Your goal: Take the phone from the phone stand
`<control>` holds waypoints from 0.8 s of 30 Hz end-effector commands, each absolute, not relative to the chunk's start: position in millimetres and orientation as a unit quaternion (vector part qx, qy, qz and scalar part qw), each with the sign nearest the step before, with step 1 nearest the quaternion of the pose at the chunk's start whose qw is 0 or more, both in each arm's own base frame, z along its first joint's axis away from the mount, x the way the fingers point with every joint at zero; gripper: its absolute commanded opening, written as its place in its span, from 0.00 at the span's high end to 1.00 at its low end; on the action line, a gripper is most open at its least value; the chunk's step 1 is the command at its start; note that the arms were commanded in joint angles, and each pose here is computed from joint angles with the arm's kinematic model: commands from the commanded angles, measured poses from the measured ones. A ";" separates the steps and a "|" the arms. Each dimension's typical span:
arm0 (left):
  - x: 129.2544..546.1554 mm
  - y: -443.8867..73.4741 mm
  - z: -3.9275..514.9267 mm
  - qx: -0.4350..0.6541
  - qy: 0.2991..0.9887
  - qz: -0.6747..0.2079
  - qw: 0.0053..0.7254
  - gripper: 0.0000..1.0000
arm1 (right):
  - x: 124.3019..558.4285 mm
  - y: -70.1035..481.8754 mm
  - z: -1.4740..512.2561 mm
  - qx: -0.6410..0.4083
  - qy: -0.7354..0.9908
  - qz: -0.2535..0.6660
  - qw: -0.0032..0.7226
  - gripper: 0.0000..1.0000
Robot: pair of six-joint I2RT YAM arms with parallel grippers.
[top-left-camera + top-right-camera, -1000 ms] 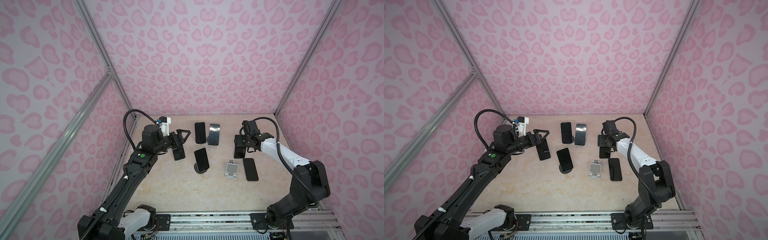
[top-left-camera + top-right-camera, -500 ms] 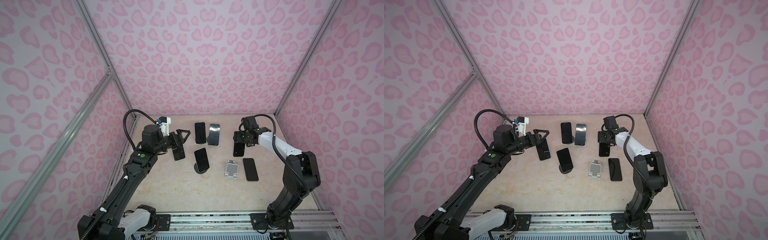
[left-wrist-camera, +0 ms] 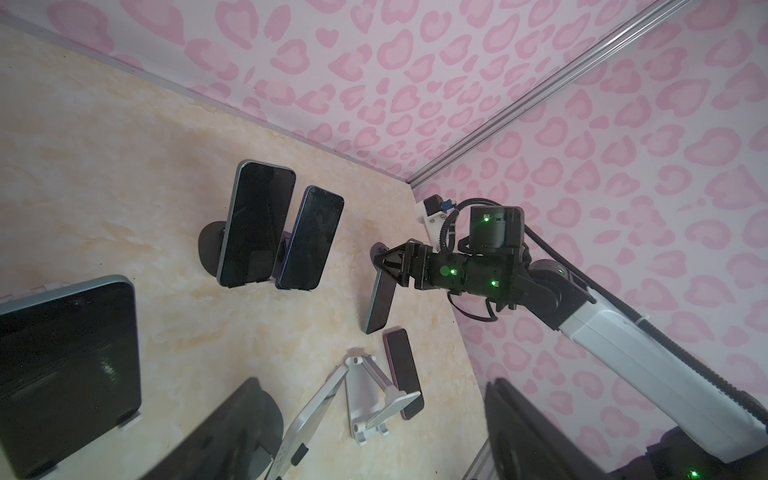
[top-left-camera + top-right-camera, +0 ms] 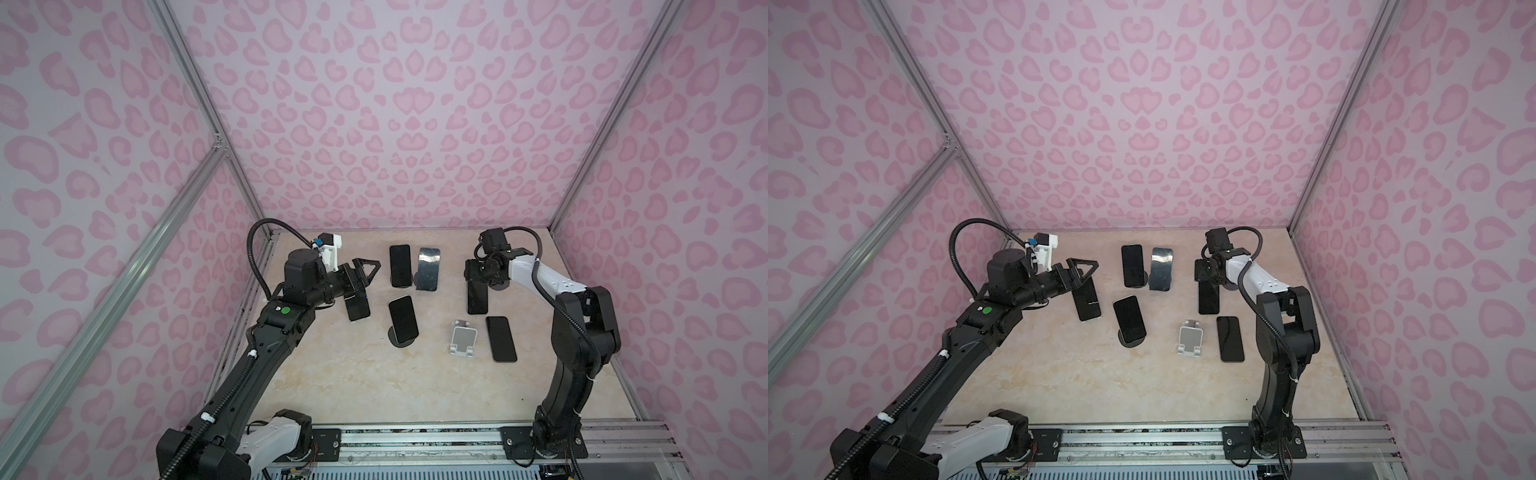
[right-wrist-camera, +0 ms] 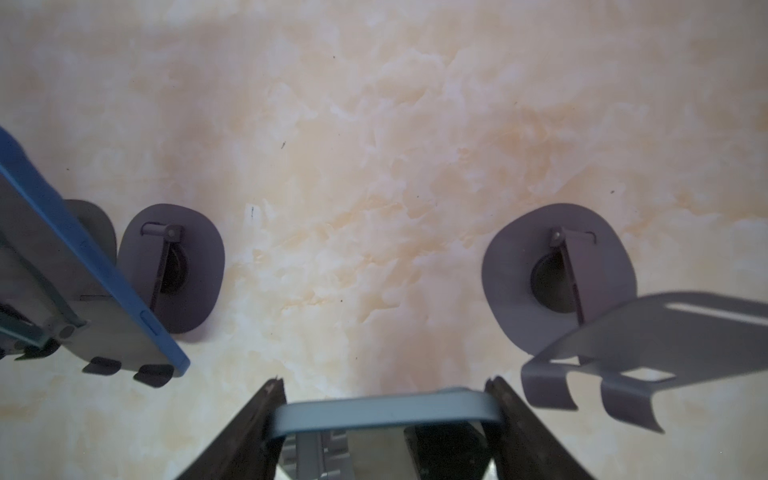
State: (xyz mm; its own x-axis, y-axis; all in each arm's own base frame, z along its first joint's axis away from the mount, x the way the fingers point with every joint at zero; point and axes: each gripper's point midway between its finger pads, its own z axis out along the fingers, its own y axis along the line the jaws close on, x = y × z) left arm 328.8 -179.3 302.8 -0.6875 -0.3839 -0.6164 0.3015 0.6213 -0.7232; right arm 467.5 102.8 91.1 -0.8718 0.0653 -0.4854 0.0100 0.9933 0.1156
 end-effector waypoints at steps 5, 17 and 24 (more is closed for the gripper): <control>331.8 -180.0 311.8 -0.019 0.801 -0.440 0.406 0.13 | 482.0 107.0 70.8 0.013 0.971 0.050 0.234 0.58; 332.5 -180.8 310.0 -0.020 0.801 -0.443 0.401 0.13 | 494.7 113.8 34.0 0.019 0.978 0.044 0.203 0.50; 334.8 -182.6 305.4 -0.023 0.804 -0.446 0.394 0.13 | 492.7 110.2 24.0 0.028 0.979 0.029 0.200 0.42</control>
